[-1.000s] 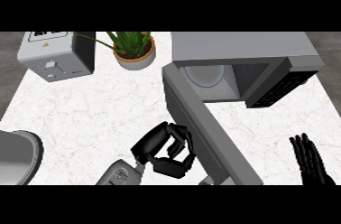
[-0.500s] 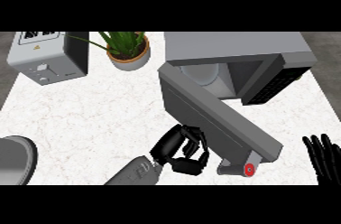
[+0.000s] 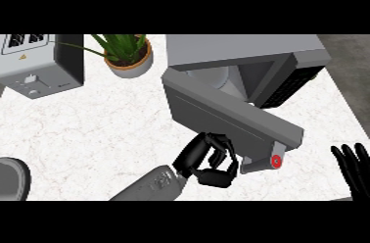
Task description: Pick up the milk, place it into the microwave and close the microwave
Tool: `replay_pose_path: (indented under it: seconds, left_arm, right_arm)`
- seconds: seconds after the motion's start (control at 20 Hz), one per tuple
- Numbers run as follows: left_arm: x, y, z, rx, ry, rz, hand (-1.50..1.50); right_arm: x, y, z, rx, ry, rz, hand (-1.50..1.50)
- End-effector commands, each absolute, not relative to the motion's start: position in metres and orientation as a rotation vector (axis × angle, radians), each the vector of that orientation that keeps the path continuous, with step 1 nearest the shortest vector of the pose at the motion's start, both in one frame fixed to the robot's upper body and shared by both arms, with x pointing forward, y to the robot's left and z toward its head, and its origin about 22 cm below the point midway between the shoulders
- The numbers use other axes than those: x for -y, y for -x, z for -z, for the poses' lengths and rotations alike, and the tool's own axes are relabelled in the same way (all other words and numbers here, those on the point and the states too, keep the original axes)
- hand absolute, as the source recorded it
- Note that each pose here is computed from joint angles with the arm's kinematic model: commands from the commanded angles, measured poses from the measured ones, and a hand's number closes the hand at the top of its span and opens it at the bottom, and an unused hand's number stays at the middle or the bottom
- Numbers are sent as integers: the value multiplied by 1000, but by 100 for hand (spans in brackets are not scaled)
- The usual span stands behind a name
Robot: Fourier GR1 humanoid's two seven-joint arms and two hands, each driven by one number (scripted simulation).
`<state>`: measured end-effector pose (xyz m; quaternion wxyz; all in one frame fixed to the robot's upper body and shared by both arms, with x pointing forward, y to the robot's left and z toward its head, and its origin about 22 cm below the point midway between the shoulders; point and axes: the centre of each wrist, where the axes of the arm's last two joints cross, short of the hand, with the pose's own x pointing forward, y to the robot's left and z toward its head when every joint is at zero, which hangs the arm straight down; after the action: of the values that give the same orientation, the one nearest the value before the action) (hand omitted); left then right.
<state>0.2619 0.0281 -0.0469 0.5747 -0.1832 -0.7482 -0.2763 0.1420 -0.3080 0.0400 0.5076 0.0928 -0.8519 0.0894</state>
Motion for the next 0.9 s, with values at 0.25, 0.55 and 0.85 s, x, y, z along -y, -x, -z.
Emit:
replay_pose_path:
  seconds: [0.25, 0.55, 0.85]
  left_arm:
    - [-15, -274, 23, 1845, 316, 401, 150]
    - [-7, -297, 0, 1838, 237, 308, -150]
    - [-6, -314, -11, 1784, 148, 243, -150]
  right_arm:
    - [318, -148, -74, 2057, -240, -349, -150]
    - [324, -158, -92, 2115, -224, -362, -150]
    - [345, -169, -135, 2216, 45, -548, -150]
